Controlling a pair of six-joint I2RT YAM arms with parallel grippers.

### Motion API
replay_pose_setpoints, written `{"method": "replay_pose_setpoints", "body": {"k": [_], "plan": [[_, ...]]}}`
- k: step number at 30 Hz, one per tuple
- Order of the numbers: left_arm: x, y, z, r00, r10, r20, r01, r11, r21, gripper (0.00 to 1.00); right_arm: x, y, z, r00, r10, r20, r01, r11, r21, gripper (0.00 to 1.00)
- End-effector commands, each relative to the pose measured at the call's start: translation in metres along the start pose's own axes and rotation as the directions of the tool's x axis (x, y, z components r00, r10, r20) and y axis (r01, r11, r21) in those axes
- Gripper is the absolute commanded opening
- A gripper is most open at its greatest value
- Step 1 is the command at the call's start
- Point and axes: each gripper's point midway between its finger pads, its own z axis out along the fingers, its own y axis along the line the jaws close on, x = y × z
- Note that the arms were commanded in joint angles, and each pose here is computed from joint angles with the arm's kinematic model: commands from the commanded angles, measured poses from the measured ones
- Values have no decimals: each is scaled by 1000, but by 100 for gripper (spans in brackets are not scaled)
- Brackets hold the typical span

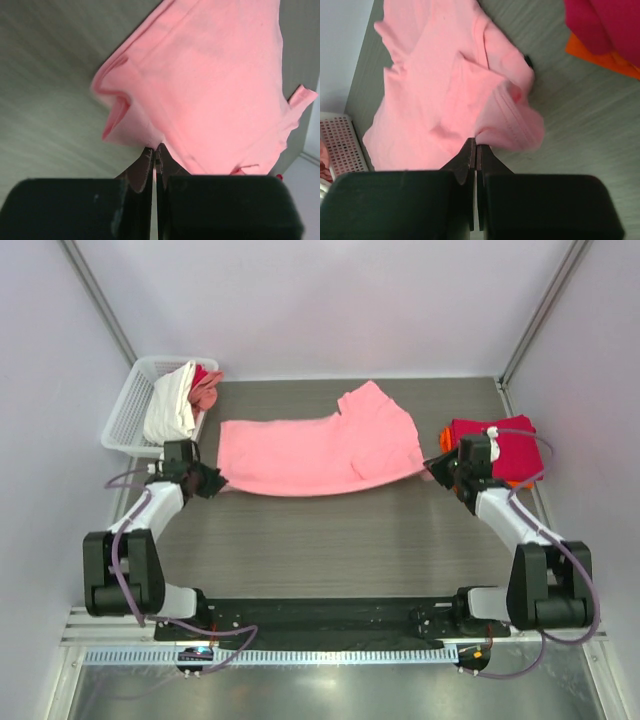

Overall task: Fold and stack the t-shirts
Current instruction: Flatten the tshirt out

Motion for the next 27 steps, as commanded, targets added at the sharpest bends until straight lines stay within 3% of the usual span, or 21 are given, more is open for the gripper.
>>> {"method": "replay_pose_setpoints", "body": {"k": [1,6,12,15,16,17,18,19,20,21,22,27], "plan": [[-14,-9,-21,992,51,111,-65,991,118,0,-29,16,-27,985,18,173,2,993,-116,1],[12,48,-26,991,86,100,-91,995,44,0,-7,-23,-49,982,18,186,-4,997,-72,1],[33,81,-49,989,106,99,-111,993,47,1,27,-77,-74,983,50,175,-51,999,1,2],[44,98,-60,990,102,97,-108,993,54,6,31,-86,-92,978,63,199,-63,998,-9,10],[51,109,-62,992,100,81,-103,994,32,9,26,-82,-102,970,73,233,-66,997,-39,19],[54,111,-66,992,99,75,-102,994,38,22,32,-90,-107,973,70,222,-68,998,-17,30],[54,109,-74,991,97,98,-103,992,66,44,33,-92,-111,971,76,226,-73,997,-24,43],[60,124,-77,993,89,78,-91,996,21,54,30,-87,-120,965,84,249,-72,996,-59,63],[60,127,-81,994,74,84,-75,997,11,64,33,-92,-123,967,81,241,-71,996,-48,69],[58,125,-89,991,74,114,-78,996,37,88,31,-89,-127,965,79,250,-66,996,-58,72],[61,127,-93,992,74,104,-78,996,35,99,31,-90,-131,965,76,251,-64,996,-57,73],[56,105,-109,987,65,146,-83,989,121,100,17,-63,-137,973,-31,229,44,998,-51,69]]}}
